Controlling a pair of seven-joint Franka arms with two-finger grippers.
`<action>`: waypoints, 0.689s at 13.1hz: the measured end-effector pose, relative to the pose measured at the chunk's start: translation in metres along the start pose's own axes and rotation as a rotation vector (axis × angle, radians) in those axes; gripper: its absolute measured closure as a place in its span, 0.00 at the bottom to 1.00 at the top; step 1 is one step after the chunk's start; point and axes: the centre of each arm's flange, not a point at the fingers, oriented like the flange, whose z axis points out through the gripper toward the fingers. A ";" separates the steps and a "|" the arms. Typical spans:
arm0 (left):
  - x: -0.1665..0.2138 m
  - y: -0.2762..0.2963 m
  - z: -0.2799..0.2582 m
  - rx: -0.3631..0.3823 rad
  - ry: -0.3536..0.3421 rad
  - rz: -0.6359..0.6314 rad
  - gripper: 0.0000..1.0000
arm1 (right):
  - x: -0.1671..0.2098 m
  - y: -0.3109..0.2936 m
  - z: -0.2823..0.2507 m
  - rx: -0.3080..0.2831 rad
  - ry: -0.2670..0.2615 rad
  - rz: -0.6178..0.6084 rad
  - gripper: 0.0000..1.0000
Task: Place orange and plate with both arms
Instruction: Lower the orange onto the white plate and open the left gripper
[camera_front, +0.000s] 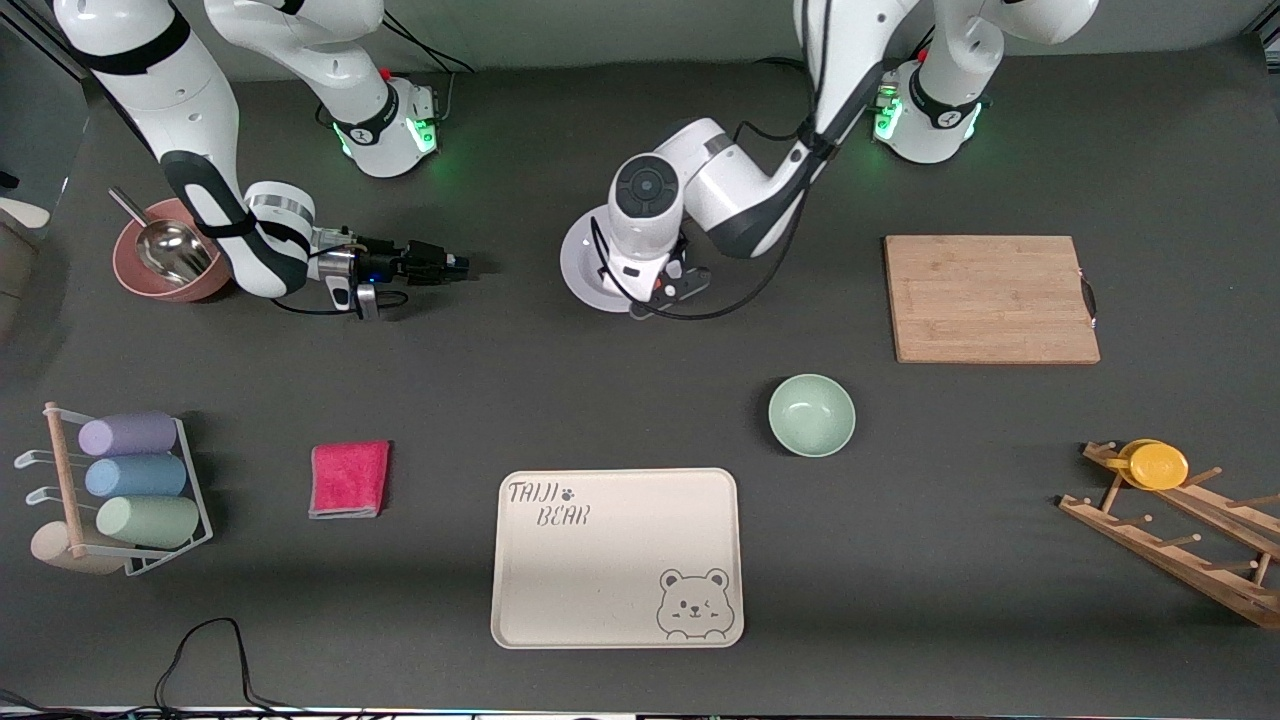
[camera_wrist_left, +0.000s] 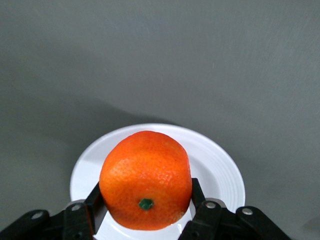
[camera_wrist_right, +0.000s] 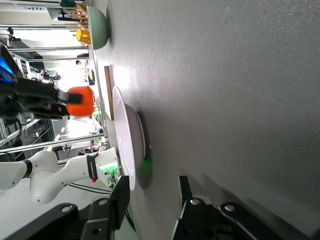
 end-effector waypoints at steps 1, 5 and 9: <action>-0.010 0.002 0.011 0.004 -0.001 0.010 0.32 | 0.000 0.000 0.000 0.000 0.000 0.000 0.54; -0.051 0.002 0.042 0.009 0.002 0.011 0.32 | -0.001 0.002 0.001 -0.001 -0.003 -0.005 0.54; -0.066 0.000 0.062 0.026 0.002 0.006 0.32 | -0.004 0.006 0.002 -0.001 -0.007 -0.015 0.54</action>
